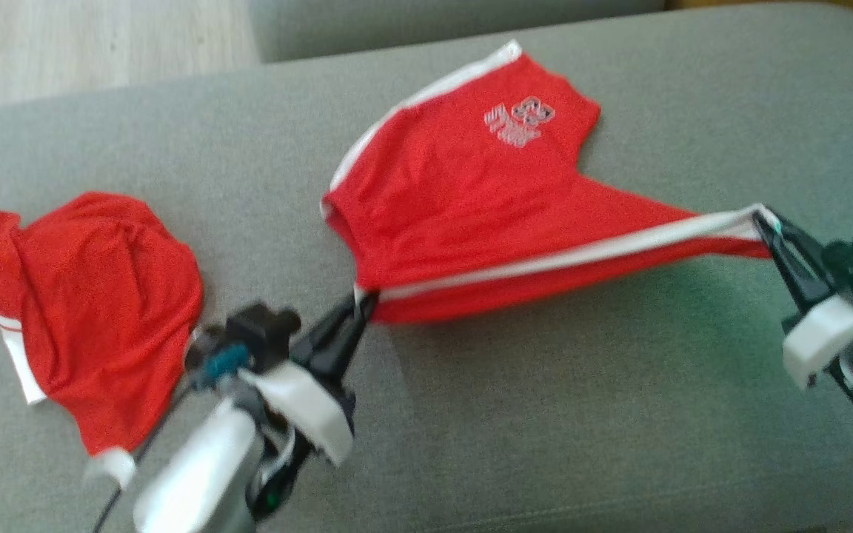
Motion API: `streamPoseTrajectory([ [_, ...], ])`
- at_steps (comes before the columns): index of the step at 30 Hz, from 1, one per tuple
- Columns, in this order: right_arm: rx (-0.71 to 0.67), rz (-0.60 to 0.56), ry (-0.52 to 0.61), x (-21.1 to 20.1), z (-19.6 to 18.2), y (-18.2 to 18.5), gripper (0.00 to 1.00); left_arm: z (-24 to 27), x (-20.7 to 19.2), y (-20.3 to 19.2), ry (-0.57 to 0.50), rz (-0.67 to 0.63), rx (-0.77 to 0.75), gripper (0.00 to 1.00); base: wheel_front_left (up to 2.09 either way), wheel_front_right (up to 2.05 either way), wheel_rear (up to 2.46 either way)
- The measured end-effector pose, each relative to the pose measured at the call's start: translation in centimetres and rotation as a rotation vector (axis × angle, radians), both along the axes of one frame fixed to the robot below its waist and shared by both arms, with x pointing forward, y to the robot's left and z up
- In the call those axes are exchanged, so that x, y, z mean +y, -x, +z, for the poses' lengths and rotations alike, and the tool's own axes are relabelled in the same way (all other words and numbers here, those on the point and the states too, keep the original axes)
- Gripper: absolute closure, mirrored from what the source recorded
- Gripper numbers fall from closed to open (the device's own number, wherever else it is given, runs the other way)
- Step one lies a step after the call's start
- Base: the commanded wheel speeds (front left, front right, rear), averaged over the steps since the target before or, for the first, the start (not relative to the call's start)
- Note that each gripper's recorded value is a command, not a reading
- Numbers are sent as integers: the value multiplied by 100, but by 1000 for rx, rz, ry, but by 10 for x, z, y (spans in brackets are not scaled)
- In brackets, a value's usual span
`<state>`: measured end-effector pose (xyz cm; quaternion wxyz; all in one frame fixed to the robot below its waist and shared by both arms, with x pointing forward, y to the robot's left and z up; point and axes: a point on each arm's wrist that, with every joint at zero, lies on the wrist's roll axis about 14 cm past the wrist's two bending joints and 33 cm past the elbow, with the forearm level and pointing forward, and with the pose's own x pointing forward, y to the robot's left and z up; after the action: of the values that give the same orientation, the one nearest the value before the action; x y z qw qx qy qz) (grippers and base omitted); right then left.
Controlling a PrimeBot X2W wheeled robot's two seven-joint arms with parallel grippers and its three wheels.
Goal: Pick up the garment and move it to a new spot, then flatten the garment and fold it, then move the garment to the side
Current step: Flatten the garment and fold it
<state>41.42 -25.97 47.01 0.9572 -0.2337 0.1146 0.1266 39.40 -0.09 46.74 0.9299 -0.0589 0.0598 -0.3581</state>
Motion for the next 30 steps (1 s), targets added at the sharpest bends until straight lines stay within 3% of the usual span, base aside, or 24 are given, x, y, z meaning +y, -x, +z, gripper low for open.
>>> streamPoseTrajectory([
  [4, -25, -10, -39, 1, 11, 28, 100, -2, -2, 33, 24, -5, 21, 100, 0, 0, 0],
  [11, -127, 9, -80, 7, 43, 42, 100, 5, 1, 43, 63, 31, 14, 100, 0, 0, 0],
  [20, -131, 74, 5, 23, 59, -11, 100, 25, 9, -8, 78, 80, -59, 100, 0, 0, 0],
  [30, -27, 198, 176, 45, 36, -101, 100, 2, 21, -70, 5, 123, -32, 100, 0, 0, 0],
])
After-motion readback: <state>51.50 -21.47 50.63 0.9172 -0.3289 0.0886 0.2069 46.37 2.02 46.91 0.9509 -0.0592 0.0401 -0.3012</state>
